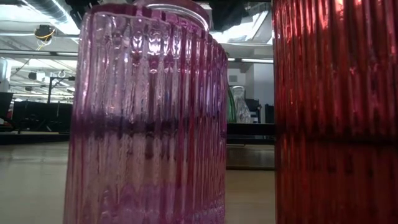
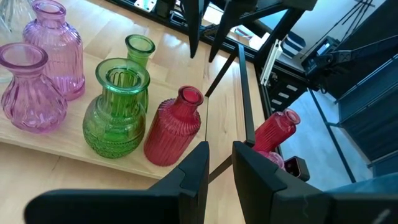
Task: Sort vases onto shelf
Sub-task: Put the right red vase on the shelf
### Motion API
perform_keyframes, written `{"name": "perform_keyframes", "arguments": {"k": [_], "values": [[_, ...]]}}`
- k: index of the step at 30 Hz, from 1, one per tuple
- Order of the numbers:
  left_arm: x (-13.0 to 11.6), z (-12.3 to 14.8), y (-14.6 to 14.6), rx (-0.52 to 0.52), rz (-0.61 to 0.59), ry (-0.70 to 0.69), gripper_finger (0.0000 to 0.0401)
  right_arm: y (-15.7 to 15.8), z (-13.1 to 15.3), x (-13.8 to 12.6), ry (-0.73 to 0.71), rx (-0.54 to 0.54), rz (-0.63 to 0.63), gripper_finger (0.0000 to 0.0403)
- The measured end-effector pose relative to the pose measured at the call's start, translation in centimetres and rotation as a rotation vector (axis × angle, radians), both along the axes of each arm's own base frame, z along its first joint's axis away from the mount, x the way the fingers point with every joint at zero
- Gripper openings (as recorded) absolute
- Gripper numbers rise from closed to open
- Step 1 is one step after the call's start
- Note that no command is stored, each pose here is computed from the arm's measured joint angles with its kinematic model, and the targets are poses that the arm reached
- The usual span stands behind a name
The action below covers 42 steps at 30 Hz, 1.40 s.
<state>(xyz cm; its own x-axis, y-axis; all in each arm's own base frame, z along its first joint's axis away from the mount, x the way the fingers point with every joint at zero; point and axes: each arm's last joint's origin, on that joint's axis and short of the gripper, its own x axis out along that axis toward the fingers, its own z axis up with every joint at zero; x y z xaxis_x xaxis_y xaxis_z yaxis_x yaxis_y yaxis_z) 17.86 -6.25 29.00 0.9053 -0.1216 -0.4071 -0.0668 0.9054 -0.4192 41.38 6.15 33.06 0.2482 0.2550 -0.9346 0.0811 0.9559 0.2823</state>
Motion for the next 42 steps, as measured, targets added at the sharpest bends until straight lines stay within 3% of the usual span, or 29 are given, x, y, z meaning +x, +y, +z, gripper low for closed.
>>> {"name": "perform_keyframes", "arguments": {"k": [9,18,25,42], "values": [[0.0,0.0,0.0,-0.024,0.003,0.004,0.0064,1.4,0.3,0.6,-0.101,-0.030,0.046,0.0075],[0.0,0.0,0.0,-0.022,0.001,0.003,0.0064,1.5,-0.4,1.1,-0.134,-0.087,0.032,0.0006],[0.0,0.0,0.0,-0.022,0.001,0.003,0.0064,1.5,-3.0,0.9,-0.036,-0.098,0.027,0.0002],[0.0,0.0,0.0,-0.027,0.003,0.004,0.0064,1.6,-5.6,1.8,0.038,-0.128,0.008,0.0000]]}}
